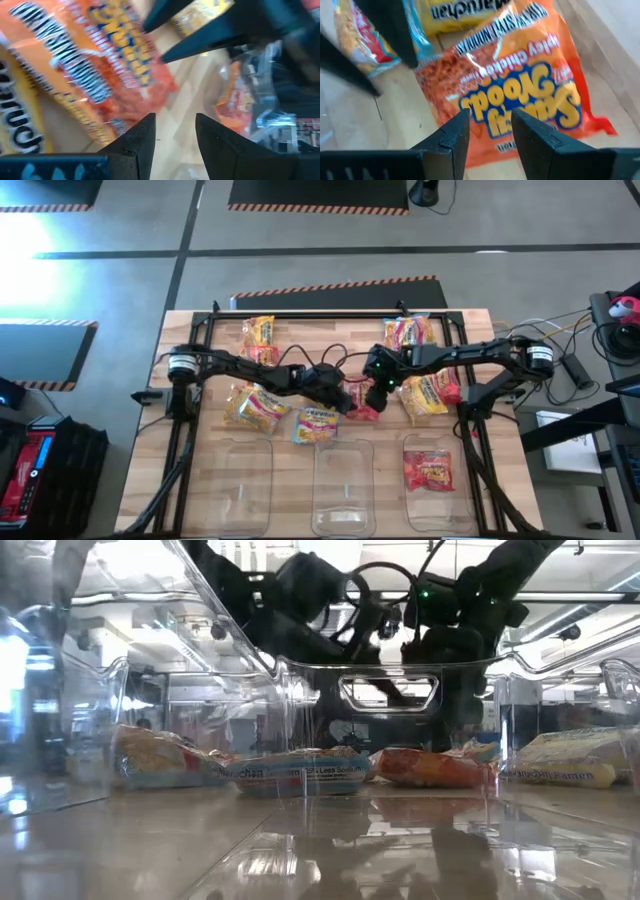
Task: Sort Maruchan noodles
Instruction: Put the orange noodle pack into the right transparent bin
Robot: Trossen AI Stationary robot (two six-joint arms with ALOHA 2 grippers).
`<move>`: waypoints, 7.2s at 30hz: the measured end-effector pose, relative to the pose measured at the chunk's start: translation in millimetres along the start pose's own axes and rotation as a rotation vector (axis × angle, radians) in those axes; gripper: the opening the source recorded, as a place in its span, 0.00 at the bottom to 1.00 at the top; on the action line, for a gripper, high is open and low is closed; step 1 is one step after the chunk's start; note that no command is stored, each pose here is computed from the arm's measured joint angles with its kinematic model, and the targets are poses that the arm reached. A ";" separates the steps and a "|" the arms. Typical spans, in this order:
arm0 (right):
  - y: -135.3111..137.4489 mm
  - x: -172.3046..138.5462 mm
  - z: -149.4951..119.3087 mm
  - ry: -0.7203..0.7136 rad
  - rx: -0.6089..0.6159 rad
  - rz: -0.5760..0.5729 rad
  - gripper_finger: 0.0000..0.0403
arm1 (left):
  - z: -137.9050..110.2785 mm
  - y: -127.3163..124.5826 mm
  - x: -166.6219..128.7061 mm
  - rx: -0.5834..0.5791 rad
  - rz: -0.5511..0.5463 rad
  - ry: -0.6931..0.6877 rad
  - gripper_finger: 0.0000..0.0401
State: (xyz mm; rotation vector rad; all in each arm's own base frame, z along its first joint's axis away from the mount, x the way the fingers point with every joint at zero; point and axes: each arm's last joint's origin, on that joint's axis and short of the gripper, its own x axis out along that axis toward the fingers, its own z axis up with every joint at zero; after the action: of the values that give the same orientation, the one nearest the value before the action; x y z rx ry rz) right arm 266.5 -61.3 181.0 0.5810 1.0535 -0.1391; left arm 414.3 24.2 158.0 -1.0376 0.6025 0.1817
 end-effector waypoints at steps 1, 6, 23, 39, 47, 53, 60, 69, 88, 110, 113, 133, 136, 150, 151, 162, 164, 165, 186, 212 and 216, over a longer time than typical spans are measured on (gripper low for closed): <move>-0.2 -0.4 -0.9 0.014 0.020 -0.004 0.33 | -0.5 3.3 2.6 -0.003 0.008 0.003 0.31; -1.0 -0.3 -3.9 0.042 0.109 -0.009 0.36 | 0.5 14.9 11.0 -0.032 0.031 0.002 0.31; 3.5 -25.5 -19.9 0.125 0.196 0.024 0.40 | -1.5 27.0 11.5 -0.056 0.161 -0.008 0.31; -4.4 -6.6 -31.1 0.008 0.403 0.118 0.40 | -5.9 37.1 9.6 -0.058 0.291 -0.014 0.27; -10.1 5.9 -35.1 -0.133 0.531 0.203 0.40 | -6.9 38.5 9.3 -0.042 0.302 -0.004 0.27; -16.7 12.0 -42.9 -0.192 0.588 0.168 0.40 | -7.0 38.6 9.3 -0.036 0.303 -0.002 0.27; -17.4 14.0 -45.2 -0.220 0.630 0.180 0.40 | -8.6 40.6 8.5 -0.035 0.328 0.015 0.27; -11.7 15.1 -47.8 -0.229 0.699 0.160 0.40 | -8.5 41.0 8.3 -0.038 0.336 0.008 0.27; -10.2 12.3 -41.1 -0.296 0.766 0.131 0.40 | -8.4 41.5 8.2 -0.044 0.347 -0.004 0.27; -14.0 48.1 -24.9 -0.326 0.773 0.202 0.52 | -8.2 41.3 8.3 -0.036 0.344 -0.005 0.27; -13.8 49.2 -23.7 -0.327 0.763 0.200 0.47 | -8.4 41.5 8.2 -0.031 0.345 -0.003 0.27; -5.7 19.0 -29.9 -0.270 0.610 0.211 0.32 | -1.4 10.7 -17.5 0.043 0.233 0.010 0.27; -1.0 4.5 -30.6 -0.283 0.560 0.245 0.32 | -0.7 5.5 -21.1 0.032 0.218 -0.002 0.27; 24.1 -79.2 -61.4 -0.195 0.369 0.574 0.32 | 3.2 -0.6 -25.3 -0.013 0.210 -0.060 0.27; 26.5 -83.8 -65.2 -0.165 0.368 0.609 0.32 | 3.3 -0.8 -25.4 -0.013 0.209 -0.060 0.27; 53.8 -100.1 -109.7 0.246 0.298 0.783 0.32 | 7.1 1.3 -26.3 -0.024 0.216 -0.076 0.27; 56.9 -99.0 -116.8 0.310 0.294 0.760 0.32 | 7.8 1.7 -26.4 -0.025 0.217 -0.077 0.27; 58.4 -98.8 -119.7 0.338 0.294 0.745 0.32 | 8.1 2.0 -26.5 -0.025 0.217 -0.078 0.27; 75.4 -110.5 -139.6 0.482 0.144 0.257 0.32 | 16.4 8.6 -29.1 0.015 0.237 -0.084 0.27; 82.1 -81.0 -138.0 0.559 -0.133 0.025 0.41 | 20.5 11.3 -30.3 0.005 0.235 -0.086 0.27; 86.7 -94.1 -132.8 0.555 -0.159 0.008 0.47 | 20.5 11.3 -30.4 0.000 0.235 -0.087 0.27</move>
State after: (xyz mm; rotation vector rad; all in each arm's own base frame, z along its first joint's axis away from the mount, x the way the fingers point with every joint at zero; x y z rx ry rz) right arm 148.7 64.7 246.4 0.4885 1.5830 0.1213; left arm 392.3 51.5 173.7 -0.9521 0.6445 0.4314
